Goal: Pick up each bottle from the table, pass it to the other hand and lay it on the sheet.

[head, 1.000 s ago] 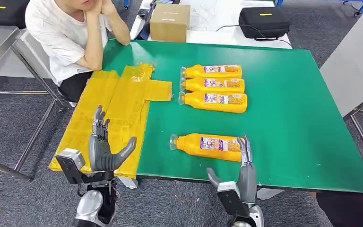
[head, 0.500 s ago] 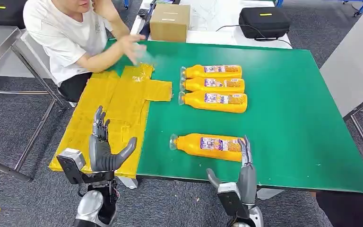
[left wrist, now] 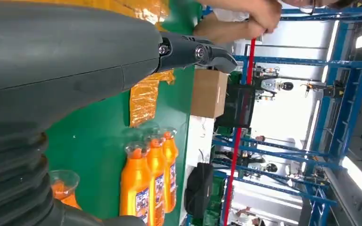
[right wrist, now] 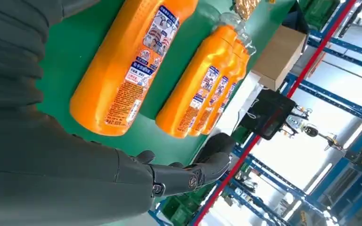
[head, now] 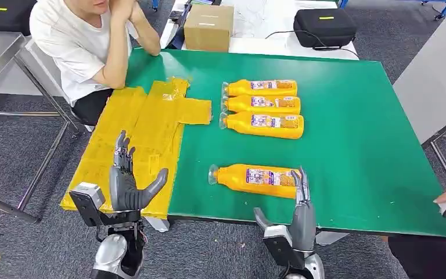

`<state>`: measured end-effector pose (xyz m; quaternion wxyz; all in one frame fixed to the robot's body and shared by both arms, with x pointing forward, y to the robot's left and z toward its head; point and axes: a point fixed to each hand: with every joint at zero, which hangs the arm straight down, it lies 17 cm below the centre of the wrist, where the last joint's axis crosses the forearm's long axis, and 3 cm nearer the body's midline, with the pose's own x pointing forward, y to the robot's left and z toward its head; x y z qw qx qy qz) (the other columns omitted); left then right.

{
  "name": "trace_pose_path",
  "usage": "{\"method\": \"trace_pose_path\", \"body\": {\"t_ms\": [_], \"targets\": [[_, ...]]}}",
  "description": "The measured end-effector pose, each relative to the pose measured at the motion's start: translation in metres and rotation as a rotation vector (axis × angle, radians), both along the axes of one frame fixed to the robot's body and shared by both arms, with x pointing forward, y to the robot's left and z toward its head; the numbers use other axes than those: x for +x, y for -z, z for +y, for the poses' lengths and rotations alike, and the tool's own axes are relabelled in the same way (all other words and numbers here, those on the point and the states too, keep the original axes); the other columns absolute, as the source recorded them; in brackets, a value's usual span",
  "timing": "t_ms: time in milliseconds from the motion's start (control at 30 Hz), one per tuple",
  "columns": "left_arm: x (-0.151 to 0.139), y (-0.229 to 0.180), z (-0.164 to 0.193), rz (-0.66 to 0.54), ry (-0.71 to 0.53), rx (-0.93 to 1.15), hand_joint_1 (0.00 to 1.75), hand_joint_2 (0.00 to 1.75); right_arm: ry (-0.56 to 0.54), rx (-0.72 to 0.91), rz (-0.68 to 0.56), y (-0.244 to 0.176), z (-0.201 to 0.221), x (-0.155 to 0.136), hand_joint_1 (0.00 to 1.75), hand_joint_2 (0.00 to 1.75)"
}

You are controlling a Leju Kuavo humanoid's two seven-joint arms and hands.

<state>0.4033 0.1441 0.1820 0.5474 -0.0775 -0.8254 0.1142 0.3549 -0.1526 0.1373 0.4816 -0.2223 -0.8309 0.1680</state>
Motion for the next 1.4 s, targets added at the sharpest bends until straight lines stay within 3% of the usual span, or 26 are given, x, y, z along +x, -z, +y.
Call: {"method": "trace_pose_path", "body": {"t_ms": [100, 167, 500, 867, 1333, 1367, 1400], "targets": [[0.000, 0.000, 0.000, 0.001, 0.000, 0.000, 0.00, 1.75, 0.012, -0.049, 0.012, 0.003, 0.000, 0.002, 0.00, 1.75], [0.000, 0.001, 0.000, 0.002, 0.000, 0.000, 0.00, 1.75, 0.017, -0.165, 0.043, 0.013, 0.003, 0.006, 0.00, 1.75], [0.004, 0.001, -0.007, 0.022, 0.046, 0.001, 0.00, 1.75, -0.014, -0.547, 0.266, 0.076, -0.020, 0.074, 0.00, 1.75], [0.011, -0.008, -0.010, 0.006, 0.064, 0.010, 0.00, 1.75, -0.003, -0.661, 0.374, 0.092, -0.039, 0.121, 0.00, 1.75], [0.014, -0.006, -0.007, 0.019, 0.059, 0.024, 0.00, 1.75, -0.032, -0.816, 0.566, 0.128, -0.037, 0.141, 0.00, 1.75], [0.014, -0.006, -0.006, 0.020, 0.058, 0.025, 0.00, 1.75, -0.038, -0.830, 0.576, 0.129, -0.036, 0.143, 0.07, 1.75], [0.014, -0.005, -0.006, 0.021, 0.057, 0.027, 0.00, 1.75, -0.045, -0.843, 0.588, 0.131, -0.035, 0.145, 1.68, 1.75]]}}
